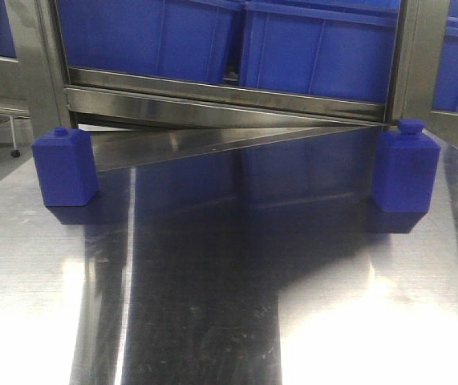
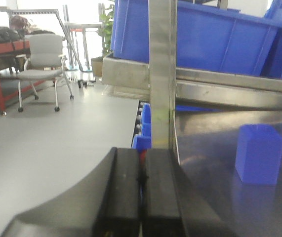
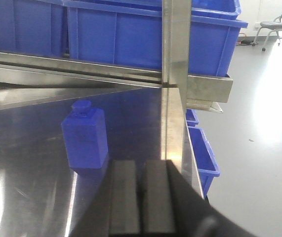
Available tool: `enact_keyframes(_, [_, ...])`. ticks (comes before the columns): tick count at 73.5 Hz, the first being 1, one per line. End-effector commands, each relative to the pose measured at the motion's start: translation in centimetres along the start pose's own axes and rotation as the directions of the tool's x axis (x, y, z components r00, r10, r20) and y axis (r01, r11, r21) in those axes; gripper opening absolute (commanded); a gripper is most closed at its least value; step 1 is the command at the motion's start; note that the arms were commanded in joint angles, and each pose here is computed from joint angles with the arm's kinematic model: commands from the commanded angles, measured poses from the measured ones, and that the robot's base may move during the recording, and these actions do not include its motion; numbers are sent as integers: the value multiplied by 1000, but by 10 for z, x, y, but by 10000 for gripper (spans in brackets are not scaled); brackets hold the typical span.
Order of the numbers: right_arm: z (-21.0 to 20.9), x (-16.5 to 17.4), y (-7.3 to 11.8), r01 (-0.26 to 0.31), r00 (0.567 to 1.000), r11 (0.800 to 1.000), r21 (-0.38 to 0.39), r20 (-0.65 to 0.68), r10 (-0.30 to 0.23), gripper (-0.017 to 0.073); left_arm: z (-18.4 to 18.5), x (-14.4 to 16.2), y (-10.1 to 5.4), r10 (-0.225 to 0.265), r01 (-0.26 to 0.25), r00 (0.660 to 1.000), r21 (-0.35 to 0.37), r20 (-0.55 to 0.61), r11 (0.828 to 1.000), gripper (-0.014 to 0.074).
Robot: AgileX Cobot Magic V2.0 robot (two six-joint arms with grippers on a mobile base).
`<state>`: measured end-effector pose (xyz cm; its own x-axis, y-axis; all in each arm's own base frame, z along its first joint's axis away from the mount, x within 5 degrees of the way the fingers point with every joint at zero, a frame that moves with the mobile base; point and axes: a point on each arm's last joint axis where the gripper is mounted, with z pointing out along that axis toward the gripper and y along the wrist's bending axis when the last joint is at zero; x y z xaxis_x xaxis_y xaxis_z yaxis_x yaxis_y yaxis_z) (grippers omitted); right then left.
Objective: Pick and sort blue part to right shelf
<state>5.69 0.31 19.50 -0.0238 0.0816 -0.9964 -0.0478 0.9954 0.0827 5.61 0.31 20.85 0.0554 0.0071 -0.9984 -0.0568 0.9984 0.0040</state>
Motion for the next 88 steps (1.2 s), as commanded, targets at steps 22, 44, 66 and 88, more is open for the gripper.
enact_keyframes(22, [-4, -17, 0, 1, 991, 1000, 2, 135, -1, 69, -7, -86, 0, -74, 71, 969, 18, 237, 997, 136])
enact_keyframes(44, [-4, -18, 0, 1, 989, 1000, 3, 147, -1, 69, 32, -168, -6, -122, 130, 985, 62, -121, 990, 345])
enact_keyframes(66, [-4, -18, 0, 1, 989, 1000, 3, 147, -1, 69, 96, -167, -27, -114, 222, 843, 148, -525, 964, 617])
enact_keyframes(88, [-4, -18, 0, 1, 989, 1000, 3, 147, -1, 69, 174, -157, -80, 9, 281, 702, 288, -712, 915, 617])
